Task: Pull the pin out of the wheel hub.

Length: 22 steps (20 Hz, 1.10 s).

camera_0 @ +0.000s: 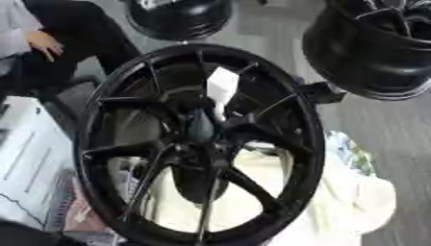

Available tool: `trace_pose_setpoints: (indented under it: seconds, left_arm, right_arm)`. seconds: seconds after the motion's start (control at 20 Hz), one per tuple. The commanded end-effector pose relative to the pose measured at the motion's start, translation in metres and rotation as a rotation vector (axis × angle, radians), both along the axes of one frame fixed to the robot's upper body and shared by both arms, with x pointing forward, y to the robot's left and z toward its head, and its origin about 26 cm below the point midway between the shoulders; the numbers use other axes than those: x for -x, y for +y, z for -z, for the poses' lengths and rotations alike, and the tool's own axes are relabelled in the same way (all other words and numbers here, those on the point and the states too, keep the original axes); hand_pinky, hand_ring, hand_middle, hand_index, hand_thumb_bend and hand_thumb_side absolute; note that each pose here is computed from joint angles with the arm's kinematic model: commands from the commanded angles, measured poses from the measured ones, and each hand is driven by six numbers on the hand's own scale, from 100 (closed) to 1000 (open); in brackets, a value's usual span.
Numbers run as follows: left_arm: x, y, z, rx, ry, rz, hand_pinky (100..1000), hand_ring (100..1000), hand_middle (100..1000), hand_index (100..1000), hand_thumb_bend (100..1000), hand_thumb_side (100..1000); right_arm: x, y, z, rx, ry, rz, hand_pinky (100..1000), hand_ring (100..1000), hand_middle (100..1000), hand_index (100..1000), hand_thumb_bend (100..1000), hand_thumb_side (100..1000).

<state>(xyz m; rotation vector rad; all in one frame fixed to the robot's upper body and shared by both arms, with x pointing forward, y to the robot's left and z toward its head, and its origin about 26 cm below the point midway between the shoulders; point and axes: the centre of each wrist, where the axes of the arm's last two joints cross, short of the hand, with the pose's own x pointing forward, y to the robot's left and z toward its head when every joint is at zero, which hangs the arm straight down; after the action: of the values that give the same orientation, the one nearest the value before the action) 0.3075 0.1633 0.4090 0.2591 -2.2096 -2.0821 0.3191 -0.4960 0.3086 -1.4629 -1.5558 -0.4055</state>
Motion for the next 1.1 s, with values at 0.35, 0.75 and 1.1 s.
trace_pose_setpoints:
  seconds: [0.35, 0.75, 1.1]
  left_arm:
    - [0.001, 0.000, -0.005, -0.007, -0.009, 0.000, 873, 832, 761, 883, 100, 325]
    - [0.004, -0.014, -0.008, -0.082, -0.023, 0.041, 883, 860, 792, 905, 100, 219]
    - [-0.004, -0.026, 0.005, -0.290, -0.023, 0.034, 928, 902, 814, 924, 142, 290]
  right_arm:
    - [0.005, 0.000, -0.017, -0.029, -0.010, 0.349, 828, 645, 809, 892, 100, 415]
    - [0.003, 0.002, -0.018, -0.029, -0.021, 0.339, 828, 645, 810, 892, 100, 419]
    - [0.002, 0.002, -0.018, -0.039, -0.026, 0.333, 828, 644, 810, 894, 100, 430]
